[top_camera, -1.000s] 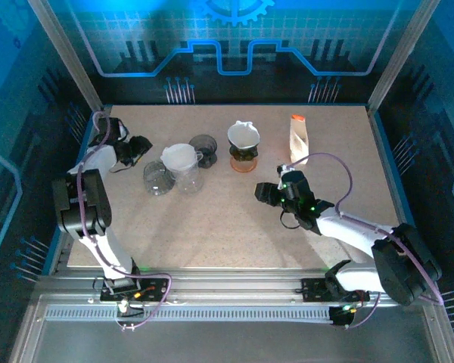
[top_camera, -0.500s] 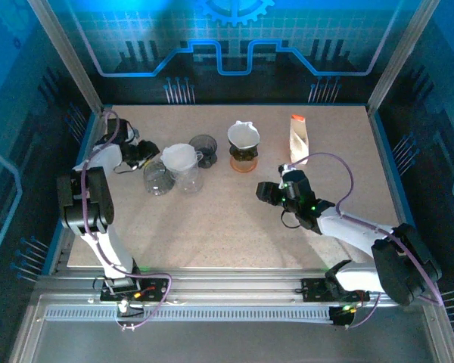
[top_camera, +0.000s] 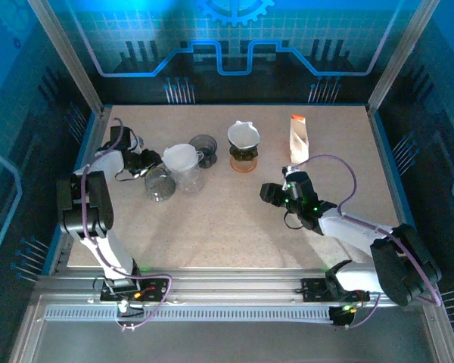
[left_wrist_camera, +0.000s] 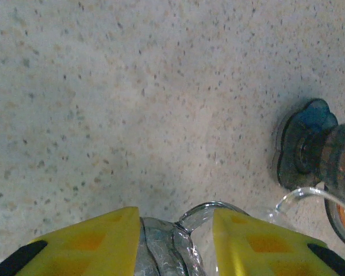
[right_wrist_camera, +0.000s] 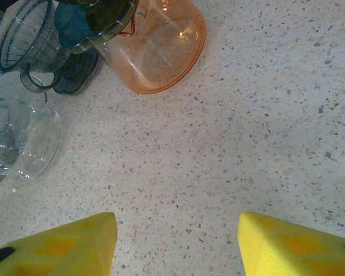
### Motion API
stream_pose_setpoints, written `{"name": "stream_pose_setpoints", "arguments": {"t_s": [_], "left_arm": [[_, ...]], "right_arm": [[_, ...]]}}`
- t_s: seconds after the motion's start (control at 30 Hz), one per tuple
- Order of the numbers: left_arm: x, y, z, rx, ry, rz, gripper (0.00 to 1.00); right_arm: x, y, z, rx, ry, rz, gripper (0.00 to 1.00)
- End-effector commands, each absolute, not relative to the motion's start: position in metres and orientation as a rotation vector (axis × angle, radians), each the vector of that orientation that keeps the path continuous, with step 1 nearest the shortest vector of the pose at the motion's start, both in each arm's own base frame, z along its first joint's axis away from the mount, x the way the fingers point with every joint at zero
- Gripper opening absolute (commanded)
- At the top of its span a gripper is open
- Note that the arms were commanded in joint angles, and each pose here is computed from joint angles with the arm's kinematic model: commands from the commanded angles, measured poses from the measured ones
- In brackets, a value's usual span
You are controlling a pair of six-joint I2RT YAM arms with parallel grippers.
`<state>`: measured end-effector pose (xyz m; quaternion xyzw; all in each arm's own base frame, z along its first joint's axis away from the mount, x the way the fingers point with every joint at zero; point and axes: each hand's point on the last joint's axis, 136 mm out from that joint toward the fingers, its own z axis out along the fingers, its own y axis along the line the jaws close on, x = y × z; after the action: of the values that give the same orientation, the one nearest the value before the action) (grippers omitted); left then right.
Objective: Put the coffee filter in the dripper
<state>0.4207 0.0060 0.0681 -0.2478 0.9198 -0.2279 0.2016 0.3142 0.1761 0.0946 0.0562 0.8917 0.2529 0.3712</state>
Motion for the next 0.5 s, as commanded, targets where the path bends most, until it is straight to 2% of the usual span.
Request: {"name": "stream_pose_setpoints", "arguments": {"t_s": [0.0,0.47], "left_arm": [[0.399,-0.001,0.064,-0.704,2.615,-0.646,0.39],[0.355,-0.010,0.056,-0.848,2.594,-0.608,0.39]], "right_arm": [[0.316,0.173,0.097,0.147,2.261,0.659,0.58],[0.320,0.171,0.094,0.170,2.235,0.701,0.58]]}}
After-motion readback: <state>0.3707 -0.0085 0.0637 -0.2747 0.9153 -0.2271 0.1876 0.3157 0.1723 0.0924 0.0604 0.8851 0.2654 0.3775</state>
